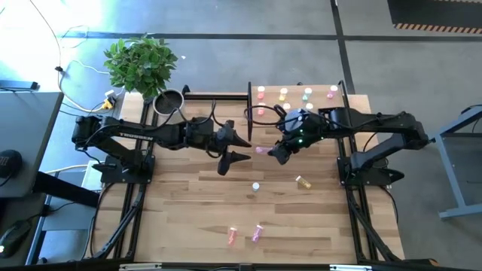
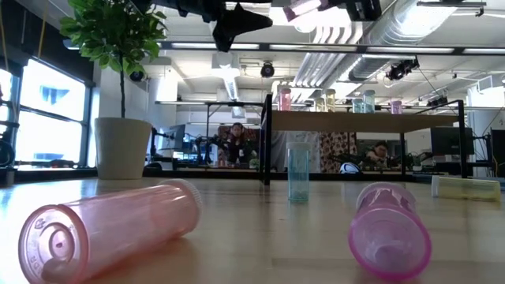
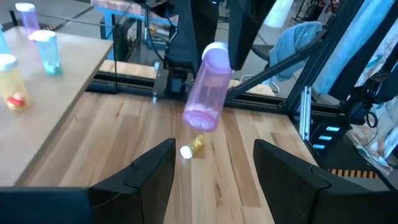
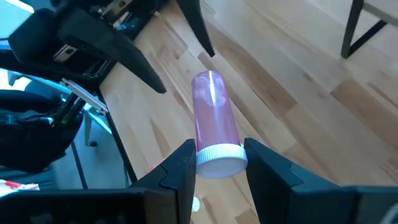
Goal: Pick and place medicine bottles onto shelf by color
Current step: Put the top purple pill bottle on the shelf aligned with the other purple pill bottle
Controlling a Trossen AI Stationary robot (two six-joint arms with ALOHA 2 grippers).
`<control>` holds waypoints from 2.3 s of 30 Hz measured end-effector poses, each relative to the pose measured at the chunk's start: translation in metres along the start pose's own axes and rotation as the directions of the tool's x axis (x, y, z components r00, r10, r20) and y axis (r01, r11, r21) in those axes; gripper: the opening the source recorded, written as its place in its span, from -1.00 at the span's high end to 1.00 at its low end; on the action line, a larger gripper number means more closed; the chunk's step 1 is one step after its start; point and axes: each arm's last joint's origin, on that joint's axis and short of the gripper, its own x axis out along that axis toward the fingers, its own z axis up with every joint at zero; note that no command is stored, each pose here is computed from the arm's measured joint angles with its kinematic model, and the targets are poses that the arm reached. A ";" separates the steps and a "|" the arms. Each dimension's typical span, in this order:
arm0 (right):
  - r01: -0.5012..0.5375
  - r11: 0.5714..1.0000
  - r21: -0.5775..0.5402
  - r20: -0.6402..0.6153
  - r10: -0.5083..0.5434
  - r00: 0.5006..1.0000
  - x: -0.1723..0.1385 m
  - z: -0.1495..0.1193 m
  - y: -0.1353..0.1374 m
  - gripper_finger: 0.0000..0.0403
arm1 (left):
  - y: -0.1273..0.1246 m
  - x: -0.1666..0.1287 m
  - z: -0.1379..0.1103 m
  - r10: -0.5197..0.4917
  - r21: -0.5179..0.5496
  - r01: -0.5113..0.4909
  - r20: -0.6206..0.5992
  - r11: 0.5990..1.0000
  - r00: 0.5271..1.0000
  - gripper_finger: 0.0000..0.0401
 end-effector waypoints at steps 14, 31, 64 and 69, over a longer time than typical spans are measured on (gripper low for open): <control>-0.085 0.996 -0.023 -0.035 0.084 0.996 0.035 0.009 0.009 0.43 | -0.001 0.000 0.001 -0.022 0.001 0.022 0.005 1.000 1.000 -0.03; -0.119 0.993 -0.028 -0.016 0.118 0.993 0.037 0.012 0.012 0.43 | -0.003 0.000 -0.004 -0.113 -0.030 0.112 -0.055 0.993 0.992 0.05; -0.117 0.991 -0.063 -0.026 0.115 0.993 0.037 0.011 0.011 0.43 | -0.003 0.000 -0.004 -0.115 -0.018 0.114 -0.055 0.993 0.992 0.53; -0.078 0.992 -0.101 0.012 0.080 0.997 0.037 0.012 0.010 0.33 | -0.003 0.000 -0.005 -0.109 -0.019 0.108 -0.056 0.994 0.992 0.53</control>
